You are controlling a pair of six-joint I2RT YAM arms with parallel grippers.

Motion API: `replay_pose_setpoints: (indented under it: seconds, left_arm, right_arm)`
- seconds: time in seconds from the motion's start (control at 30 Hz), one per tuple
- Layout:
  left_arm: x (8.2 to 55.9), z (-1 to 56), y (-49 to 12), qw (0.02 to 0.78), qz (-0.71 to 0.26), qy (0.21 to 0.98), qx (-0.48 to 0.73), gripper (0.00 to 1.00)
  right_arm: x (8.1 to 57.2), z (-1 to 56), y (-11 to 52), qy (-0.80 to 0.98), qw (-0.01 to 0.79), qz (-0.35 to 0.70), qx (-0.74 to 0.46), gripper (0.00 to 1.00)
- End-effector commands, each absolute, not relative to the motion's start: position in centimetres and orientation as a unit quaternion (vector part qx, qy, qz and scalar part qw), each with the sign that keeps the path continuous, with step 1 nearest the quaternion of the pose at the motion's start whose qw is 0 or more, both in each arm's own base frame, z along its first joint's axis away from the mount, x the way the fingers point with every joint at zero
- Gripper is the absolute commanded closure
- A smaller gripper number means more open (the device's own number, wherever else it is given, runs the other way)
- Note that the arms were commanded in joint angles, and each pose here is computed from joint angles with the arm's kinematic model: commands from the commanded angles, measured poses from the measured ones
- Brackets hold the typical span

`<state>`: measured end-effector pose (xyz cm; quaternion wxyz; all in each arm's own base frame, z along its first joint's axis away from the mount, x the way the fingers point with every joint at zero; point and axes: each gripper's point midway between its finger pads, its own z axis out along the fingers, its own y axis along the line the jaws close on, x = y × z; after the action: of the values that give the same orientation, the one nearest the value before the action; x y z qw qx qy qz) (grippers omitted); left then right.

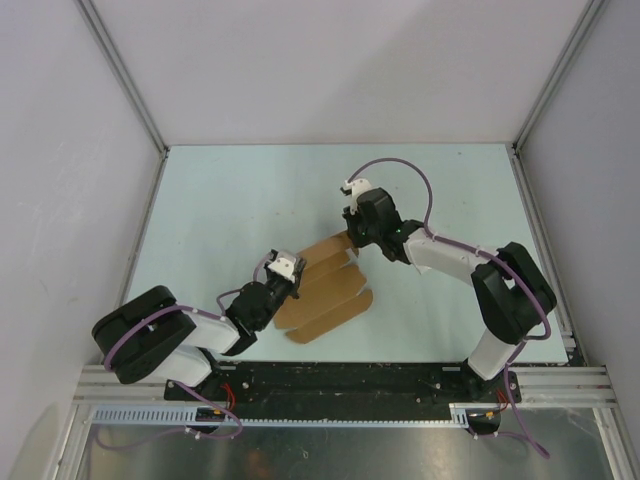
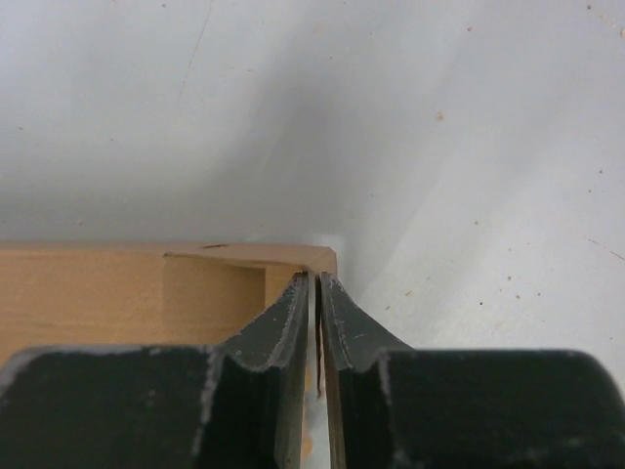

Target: Fold the paper box

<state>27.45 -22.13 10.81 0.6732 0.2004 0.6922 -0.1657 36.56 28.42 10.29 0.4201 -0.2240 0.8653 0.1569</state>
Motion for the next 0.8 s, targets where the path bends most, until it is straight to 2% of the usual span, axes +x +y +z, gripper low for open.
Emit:
replay_pose_setpoints:
  seconds: [0.0, 0.07, 0.17, 0.33, 0.7, 0.77]
  left_arm:
    - [27.5, 10.7, -22.0, 0.676, -0.153, 0.689, 0.21, 0.85]
    - [27.5, 10.7, -21.9, 0.676, -0.153, 0.69, 0.209, 0.85]
    - [27.5, 10.6, -22.0, 0.676, -0.153, 0.69, 0.209, 0.85]
    - [27.5, 10.6, -22.0, 0.676, -0.152, 0.69, 0.21, 0.85]
    - [27.5, 10.7, -21.9, 0.677, -0.151, 0.689, 0.209, 0.85]
    - [27.5, 10.8, -21.8, 0.678, -0.15, 0.688, 0.209, 0.85]
  right_arm:
    - [37.3, 13.1, 29.8, 0.855, 0.438, 0.193, -0.201, 0.83]
    - [37.2, 12.6, 29.4, 0.86, 0.431, 0.184, -0.2, 0.74]
    - [37.3, 11.4, 28.3, 0.874, 0.422, 0.151, -0.189, 0.67]
    - [37.0, 9.9, 27.6, 0.885, 0.407, 0.126, -0.19, 0.64]
    - [35.9, 9.5, 27.2, 0.892, 0.4, 0.092, -0.192, 0.67]
    - [35.8, 9.7, 26.8, 0.893, 0.403, 0.08, -0.184, 0.58]
